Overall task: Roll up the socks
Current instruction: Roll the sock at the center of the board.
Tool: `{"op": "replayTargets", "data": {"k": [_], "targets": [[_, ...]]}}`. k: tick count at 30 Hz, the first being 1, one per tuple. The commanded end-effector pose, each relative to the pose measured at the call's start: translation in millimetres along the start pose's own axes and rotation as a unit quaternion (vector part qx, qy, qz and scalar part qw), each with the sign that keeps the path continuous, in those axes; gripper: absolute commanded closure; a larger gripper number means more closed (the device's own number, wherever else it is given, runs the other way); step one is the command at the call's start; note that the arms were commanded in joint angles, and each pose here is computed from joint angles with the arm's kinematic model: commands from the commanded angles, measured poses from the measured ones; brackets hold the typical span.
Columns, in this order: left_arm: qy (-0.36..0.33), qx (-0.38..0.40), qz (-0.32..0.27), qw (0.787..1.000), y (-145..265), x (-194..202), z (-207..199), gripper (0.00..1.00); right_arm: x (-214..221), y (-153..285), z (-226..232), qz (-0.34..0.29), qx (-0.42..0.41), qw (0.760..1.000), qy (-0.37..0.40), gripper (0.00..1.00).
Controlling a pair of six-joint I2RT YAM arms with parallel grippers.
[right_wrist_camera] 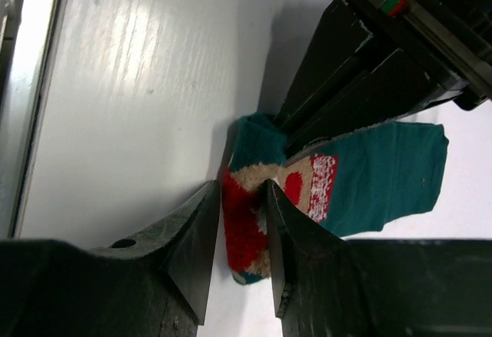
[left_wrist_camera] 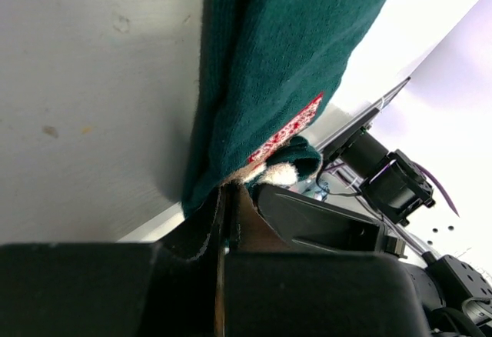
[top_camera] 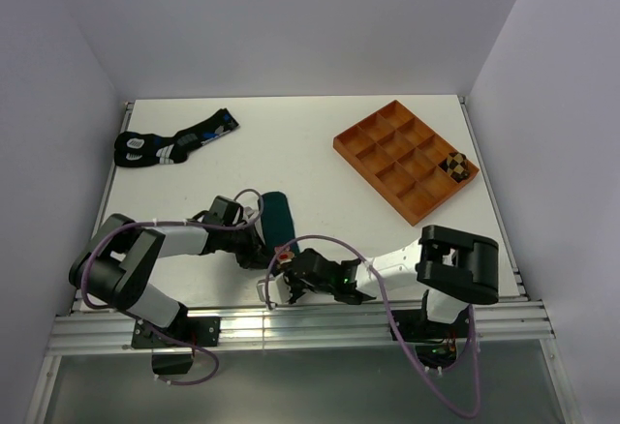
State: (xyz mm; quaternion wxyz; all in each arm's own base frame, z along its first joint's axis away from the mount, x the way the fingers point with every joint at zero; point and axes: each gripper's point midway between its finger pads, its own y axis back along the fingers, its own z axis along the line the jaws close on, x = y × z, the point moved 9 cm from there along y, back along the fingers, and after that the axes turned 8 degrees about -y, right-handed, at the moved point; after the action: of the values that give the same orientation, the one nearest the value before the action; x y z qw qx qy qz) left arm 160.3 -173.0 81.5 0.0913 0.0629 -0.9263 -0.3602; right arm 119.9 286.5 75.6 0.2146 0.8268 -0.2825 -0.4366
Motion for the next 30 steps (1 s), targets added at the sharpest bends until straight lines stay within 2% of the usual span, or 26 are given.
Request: {"op": "replayTargets", "data": {"k": [1,5,7,13,17,23,24,30], "targets": [[-0.020,0.016,0.012,1.000,6.1,5.0,-3.1,0.97,-7.9,-8.2,-11.5,-0.013,0.011,1.000,-0.009,0.63],[-0.028,0.026,0.011,0.999,8.7,6.9,-5.0,0.91,-9.0,-12.8,-22.2,-0.005,0.010,1.000,-0.028,0.78],[-0.031,0.029,0.009,0.999,10.4,7.9,-6.0,0.88,-10.8,-14.0,-27.0,-0.010,-0.009,0.999,-0.046,0.81],[-0.054,0.019,-0.051,0.997,21.6,2.5,-16.4,0.66,-16.0,-10.5,-46.6,0.012,-0.114,0.987,-0.114,0.87],[-0.077,-0.002,-0.147,0.986,32.0,-10.0,-23.3,0.57,-7.1,-3.6,-50.4,0.053,-0.215,0.960,-0.173,0.87],[-0.085,0.022,-0.277,0.957,48.4,-8.5,-19.3,0.58,-2.0,-12.5,-50.2,0.083,-0.304,0.924,-0.216,0.88],[-0.082,0.021,-0.304,0.949,50.7,-4.5,-10.5,0.58,-0.6,-9.7,-44.8,0.090,-0.336,0.908,-0.233,0.89],[-0.082,0.070,-0.389,0.915,59.6,8.4,7.5,0.59,1.0,-21.7,-59.9,0.086,-0.424,0.854,-0.290,0.88]]}}
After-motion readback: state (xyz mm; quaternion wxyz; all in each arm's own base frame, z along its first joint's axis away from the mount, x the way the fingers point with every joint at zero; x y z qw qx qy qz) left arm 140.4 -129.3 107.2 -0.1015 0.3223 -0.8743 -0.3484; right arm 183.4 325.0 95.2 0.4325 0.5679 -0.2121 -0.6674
